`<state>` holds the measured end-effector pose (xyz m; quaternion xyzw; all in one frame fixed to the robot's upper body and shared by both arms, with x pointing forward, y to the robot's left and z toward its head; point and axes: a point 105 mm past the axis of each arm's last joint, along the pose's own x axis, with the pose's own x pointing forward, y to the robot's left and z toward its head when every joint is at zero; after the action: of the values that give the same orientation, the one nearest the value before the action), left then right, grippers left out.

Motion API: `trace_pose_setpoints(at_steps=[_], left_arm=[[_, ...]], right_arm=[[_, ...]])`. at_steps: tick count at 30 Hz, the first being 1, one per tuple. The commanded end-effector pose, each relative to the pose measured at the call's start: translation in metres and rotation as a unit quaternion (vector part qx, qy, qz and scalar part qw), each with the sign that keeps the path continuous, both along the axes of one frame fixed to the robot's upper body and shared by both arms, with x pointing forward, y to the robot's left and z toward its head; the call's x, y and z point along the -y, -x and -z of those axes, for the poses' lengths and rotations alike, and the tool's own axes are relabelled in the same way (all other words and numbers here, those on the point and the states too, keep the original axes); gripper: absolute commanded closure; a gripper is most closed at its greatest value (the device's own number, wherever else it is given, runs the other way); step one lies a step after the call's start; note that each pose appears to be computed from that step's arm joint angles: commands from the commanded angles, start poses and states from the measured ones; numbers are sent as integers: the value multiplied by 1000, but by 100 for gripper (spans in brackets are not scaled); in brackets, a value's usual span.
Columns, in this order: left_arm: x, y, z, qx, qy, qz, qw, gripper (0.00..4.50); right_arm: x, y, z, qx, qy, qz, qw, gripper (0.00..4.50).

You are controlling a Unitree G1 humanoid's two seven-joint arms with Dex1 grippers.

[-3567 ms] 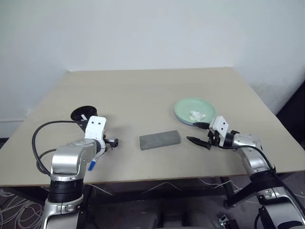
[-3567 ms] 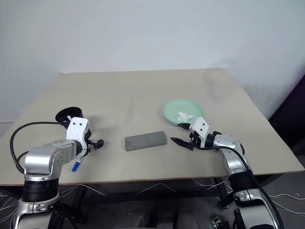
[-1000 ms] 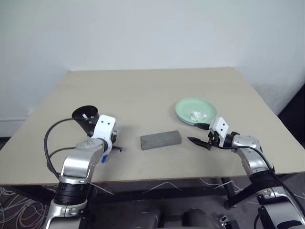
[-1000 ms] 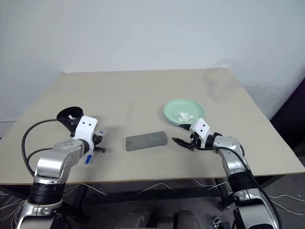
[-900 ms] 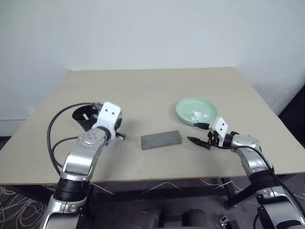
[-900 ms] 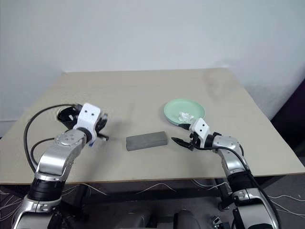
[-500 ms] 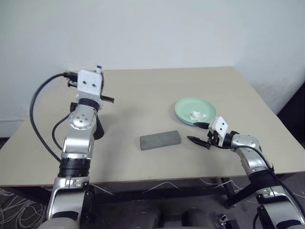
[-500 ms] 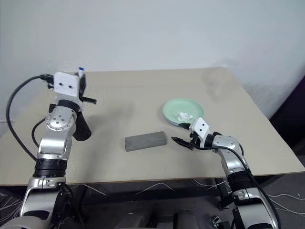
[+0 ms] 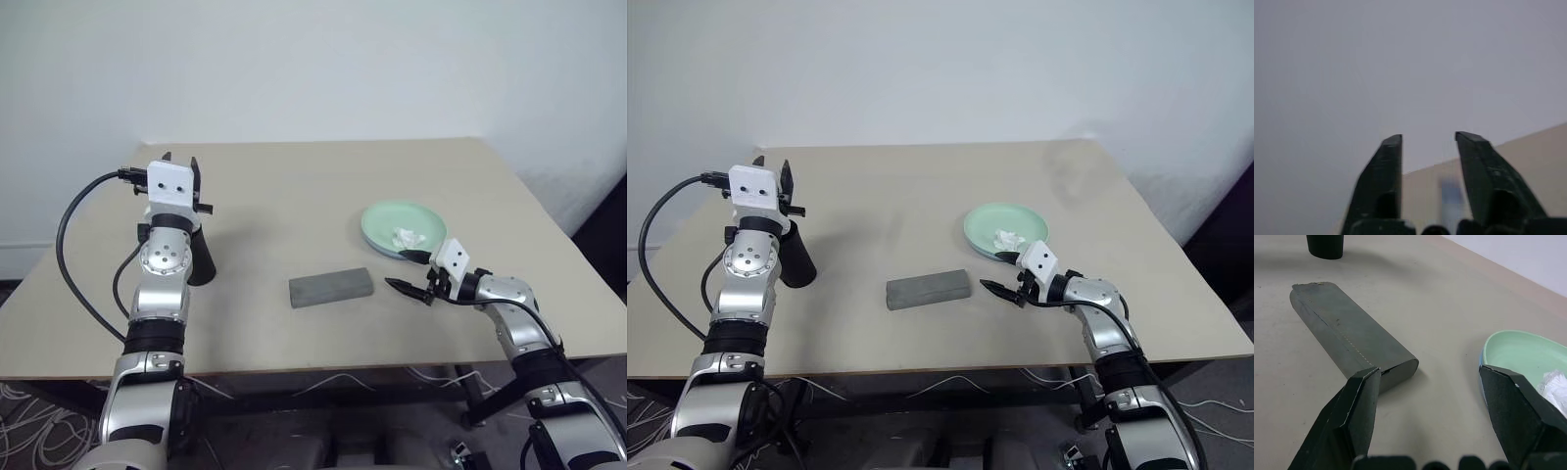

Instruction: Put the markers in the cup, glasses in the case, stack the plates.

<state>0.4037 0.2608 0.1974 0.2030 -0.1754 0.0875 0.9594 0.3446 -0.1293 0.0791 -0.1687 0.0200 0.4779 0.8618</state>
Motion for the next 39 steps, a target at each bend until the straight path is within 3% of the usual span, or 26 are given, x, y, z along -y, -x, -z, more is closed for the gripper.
trace_pose_setpoints(at_steps=[1, 3, 9, 13, 16, 20, 25, 31, 39], left_arm=[[-2, 2, -21, 37, -6, -9, 999, 150], [-3, 3, -21, 38, -6, -11, 999, 87], [5, 7, -28, 42, 8, 20, 999, 87], [26, 14, -23, 7, 119, 136, 983, 87], [47, 27, -17, -30, 157, 236, 958, 87], [77, 58, 15, -124, 86, 341, 928, 87], [78, 79, 64, -227, 30, 367, 902, 87], [61, 78, 91, -271, -1, 355, 895, 87], [51, 76, 104, -276, 19, 339, 899, 87]], right_arm=[[1, -4, -19, 35, -6, 0, 999, 100], [2, -4, -19, 35, -6, -1, 999, 100], [1, -2, -18, 30, -7, -4, 1000, 100], [3, -4, -19, 27, -12, -2, 1000, 100], [5, -7, -21, 28, -21, 8, 999, 100], [10, -14, -33, 44, -44, 34, 997, 100], [20, -13, -40, 47, -54, 42, 997, 100], [40, -14, -43, 47, -43, 64, 996, 100], [60, 0, -42, 41, -35, 92, 994, 100]])
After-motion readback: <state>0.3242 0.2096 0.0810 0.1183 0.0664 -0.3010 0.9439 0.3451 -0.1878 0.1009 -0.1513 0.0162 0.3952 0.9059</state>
